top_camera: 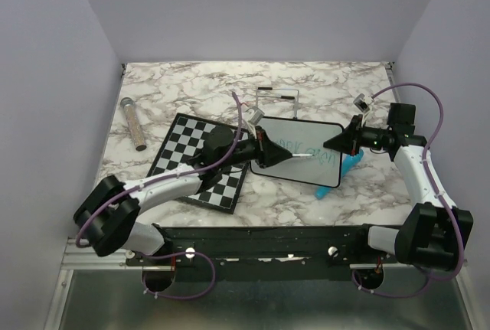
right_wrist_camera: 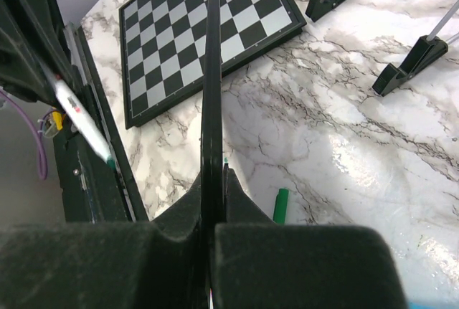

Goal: Write a sentence on the whiteboard

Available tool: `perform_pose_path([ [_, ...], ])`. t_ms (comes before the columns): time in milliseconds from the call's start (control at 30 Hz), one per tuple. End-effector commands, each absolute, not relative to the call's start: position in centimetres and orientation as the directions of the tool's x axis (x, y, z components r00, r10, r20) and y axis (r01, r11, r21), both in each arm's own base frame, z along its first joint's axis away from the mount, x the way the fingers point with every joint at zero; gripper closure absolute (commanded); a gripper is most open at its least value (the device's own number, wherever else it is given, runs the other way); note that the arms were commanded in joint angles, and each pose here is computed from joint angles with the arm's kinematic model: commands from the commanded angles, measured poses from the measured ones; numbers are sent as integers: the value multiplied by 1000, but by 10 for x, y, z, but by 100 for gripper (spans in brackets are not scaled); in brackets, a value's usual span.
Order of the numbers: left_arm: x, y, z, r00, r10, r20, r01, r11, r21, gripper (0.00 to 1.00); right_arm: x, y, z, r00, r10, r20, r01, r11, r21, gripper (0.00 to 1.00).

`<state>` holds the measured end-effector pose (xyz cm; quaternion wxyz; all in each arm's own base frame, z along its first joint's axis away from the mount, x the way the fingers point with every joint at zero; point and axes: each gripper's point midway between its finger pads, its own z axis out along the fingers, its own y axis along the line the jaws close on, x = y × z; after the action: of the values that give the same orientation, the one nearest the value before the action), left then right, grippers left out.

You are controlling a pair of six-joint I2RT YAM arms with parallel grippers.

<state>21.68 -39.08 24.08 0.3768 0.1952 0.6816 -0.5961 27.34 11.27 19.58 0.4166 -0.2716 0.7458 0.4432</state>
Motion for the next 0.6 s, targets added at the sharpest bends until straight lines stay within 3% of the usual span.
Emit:
perform_pose_path([
  [0,210,-345,211,-620,-138,-772,717,299,-629,100,274,111,207,-463,-51,-885,-794,467,389,99],
  [233,218,-291,192,-567,-160,-808,705,412,-577,100,277,102,214,-419,-99,-902,-804,501,319,100],
  [567,206,-273,169,-484,-154,-861,766,400,-503,100,269,78,206,-468,-137,-873,-802,482,354,99],
])
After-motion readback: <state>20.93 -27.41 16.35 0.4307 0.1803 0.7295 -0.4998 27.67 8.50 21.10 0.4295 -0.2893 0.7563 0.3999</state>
